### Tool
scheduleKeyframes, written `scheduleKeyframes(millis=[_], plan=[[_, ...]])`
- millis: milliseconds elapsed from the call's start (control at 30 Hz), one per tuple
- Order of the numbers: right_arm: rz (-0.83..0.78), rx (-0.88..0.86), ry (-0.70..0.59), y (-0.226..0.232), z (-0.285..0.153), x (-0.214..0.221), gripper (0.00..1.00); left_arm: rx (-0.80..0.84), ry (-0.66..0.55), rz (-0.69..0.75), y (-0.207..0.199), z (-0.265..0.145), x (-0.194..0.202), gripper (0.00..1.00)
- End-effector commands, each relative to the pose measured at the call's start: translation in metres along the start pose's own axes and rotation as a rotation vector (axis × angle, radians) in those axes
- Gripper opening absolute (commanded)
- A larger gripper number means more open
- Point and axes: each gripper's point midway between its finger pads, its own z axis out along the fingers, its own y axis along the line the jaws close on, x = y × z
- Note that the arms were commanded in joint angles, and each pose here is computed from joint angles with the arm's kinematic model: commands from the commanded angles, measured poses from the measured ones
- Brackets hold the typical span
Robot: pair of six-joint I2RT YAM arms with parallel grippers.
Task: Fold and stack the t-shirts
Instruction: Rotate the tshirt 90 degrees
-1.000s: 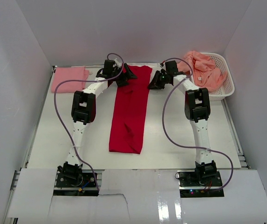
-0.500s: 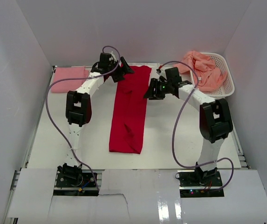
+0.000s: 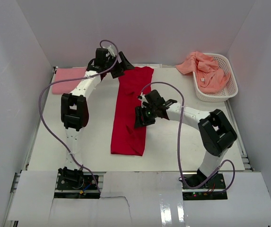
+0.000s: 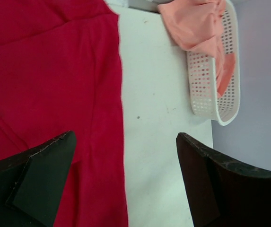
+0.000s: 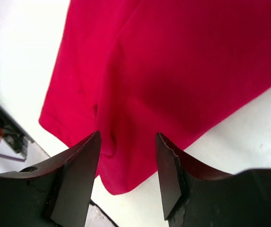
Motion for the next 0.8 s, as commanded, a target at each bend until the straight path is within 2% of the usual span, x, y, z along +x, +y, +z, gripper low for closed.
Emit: scheduleKeyframes(millis=[0, 133, 300, 400, 567, 767], plan=[[-0.05, 0.132, -0.08, 0.013, -0.026, -0.006, 0.56, -0.036, 0.032, -0.041, 0.037, -0.001, 0.004, 0.98], [-0.108, 0.188, -0.068, 0.055, -0.036, 0.008, 0.56, -0.058, 0.065, -0.056, 0.066, 0.014, 0.016, 0.98], [-0.184, 0.277, -0.022, 0.092, -0.039, 0.033, 0.55, -0.055, 0.101, -0.052, 0.08, 0.024, 0.03, 0.98], [-0.211, 0.356, 0.045, 0.097, -0.029, 0.041, 0.55, -0.058, 0.112, -0.062, 0.086, 0.026, 0.034, 0.98], [-0.268, 0.427, 0.077, 0.108, -0.008, 0.036, 0.55, -0.066, 0.113, -0.066, 0.09, 0.022, 0.035, 0.98], [-0.349, 0.493, 0.156, 0.096, 0.012, 0.036, 0.56, -0.062, 0.115, -0.071, 0.092, 0.021, 0.035, 0.98]])
